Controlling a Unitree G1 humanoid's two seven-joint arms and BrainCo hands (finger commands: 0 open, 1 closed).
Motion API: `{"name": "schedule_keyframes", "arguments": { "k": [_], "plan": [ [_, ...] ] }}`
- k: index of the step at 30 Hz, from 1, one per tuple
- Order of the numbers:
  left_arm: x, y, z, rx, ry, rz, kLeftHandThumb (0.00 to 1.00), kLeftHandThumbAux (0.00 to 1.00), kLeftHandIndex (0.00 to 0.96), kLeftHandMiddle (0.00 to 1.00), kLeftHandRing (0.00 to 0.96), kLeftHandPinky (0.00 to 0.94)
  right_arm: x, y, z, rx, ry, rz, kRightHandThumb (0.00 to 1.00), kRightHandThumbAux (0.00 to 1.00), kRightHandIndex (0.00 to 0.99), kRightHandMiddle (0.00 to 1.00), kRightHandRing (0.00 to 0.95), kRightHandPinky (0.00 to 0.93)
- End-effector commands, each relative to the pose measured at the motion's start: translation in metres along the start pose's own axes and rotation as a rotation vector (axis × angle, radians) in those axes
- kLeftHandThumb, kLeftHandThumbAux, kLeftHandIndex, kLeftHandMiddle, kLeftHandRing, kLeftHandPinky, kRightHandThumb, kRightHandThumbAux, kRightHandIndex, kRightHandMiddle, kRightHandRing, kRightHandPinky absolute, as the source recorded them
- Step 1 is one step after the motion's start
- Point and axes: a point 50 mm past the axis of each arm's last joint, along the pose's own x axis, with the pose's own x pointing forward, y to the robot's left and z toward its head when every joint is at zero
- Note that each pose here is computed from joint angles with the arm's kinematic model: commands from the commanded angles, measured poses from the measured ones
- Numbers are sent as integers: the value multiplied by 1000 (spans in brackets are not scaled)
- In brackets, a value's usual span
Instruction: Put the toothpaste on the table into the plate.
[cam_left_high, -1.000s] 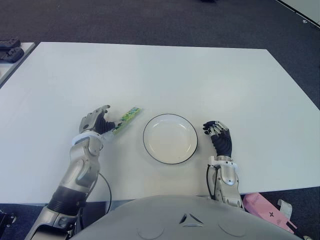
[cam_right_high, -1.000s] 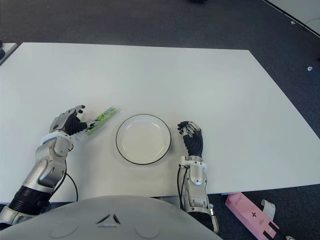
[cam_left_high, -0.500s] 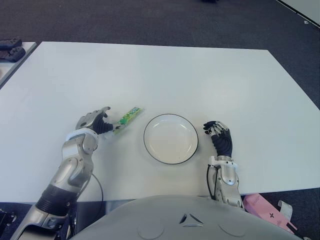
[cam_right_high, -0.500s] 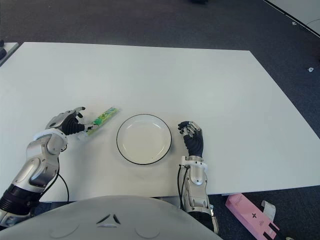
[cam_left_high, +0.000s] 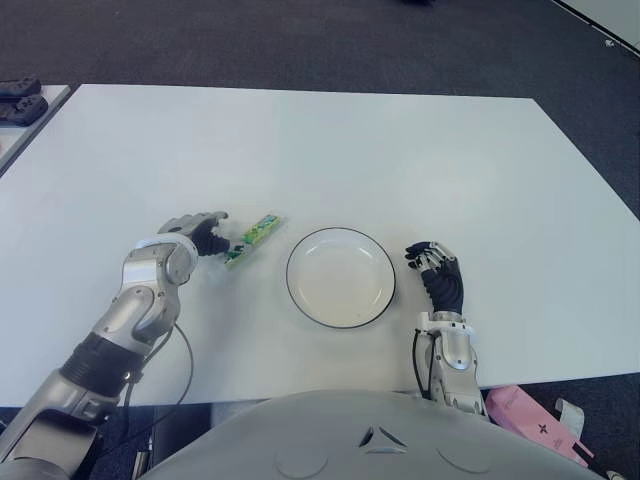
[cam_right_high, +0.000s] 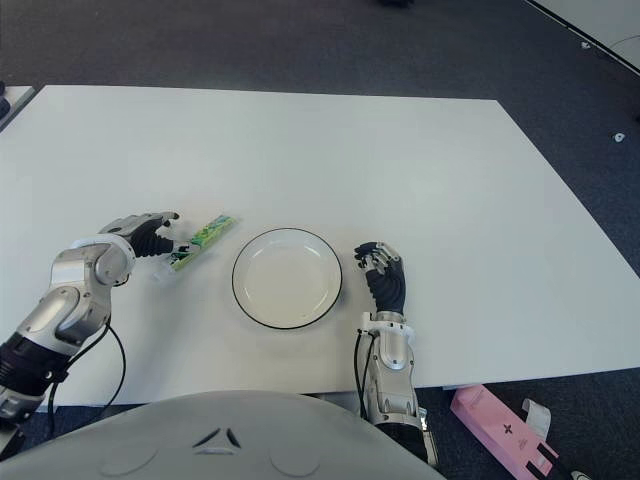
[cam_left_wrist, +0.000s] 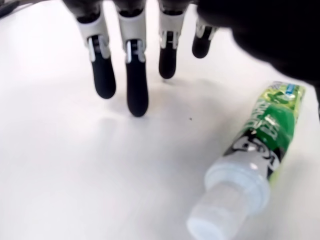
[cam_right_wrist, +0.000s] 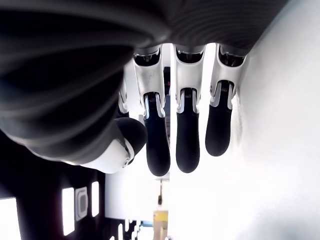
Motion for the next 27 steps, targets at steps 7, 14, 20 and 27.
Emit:
{"name": "schedule_keyframes", "arguments": {
  "k": [7, 14, 20, 27],
  "plan": [
    [6, -27, 10, 62, -61, -233, 0, 260, 117, 224, 222, 360, -3, 1, -4, -9, 22, -2, 706, 726, 426, 477, 458, 458],
    [8, -34, 28, 102, -96, -238, 0, 256, 104, 248, 260, 410, -4, 1, -4, -11, 22, -4, 706, 726, 427, 475, 454, 446],
    [10, -42, 45, 137, -107, -207, 21, 244, 83, 247, 261, 331, -5, 1, -4, -14, 26, -12, 706, 726, 426, 472, 452, 452],
    [9, -50, 53, 168, -96, -162, 42, 236, 45, 200, 176, 182, -6, 1, -5, -11, 30, -19, 705, 726, 426, 476, 462, 468]
  ]
}}
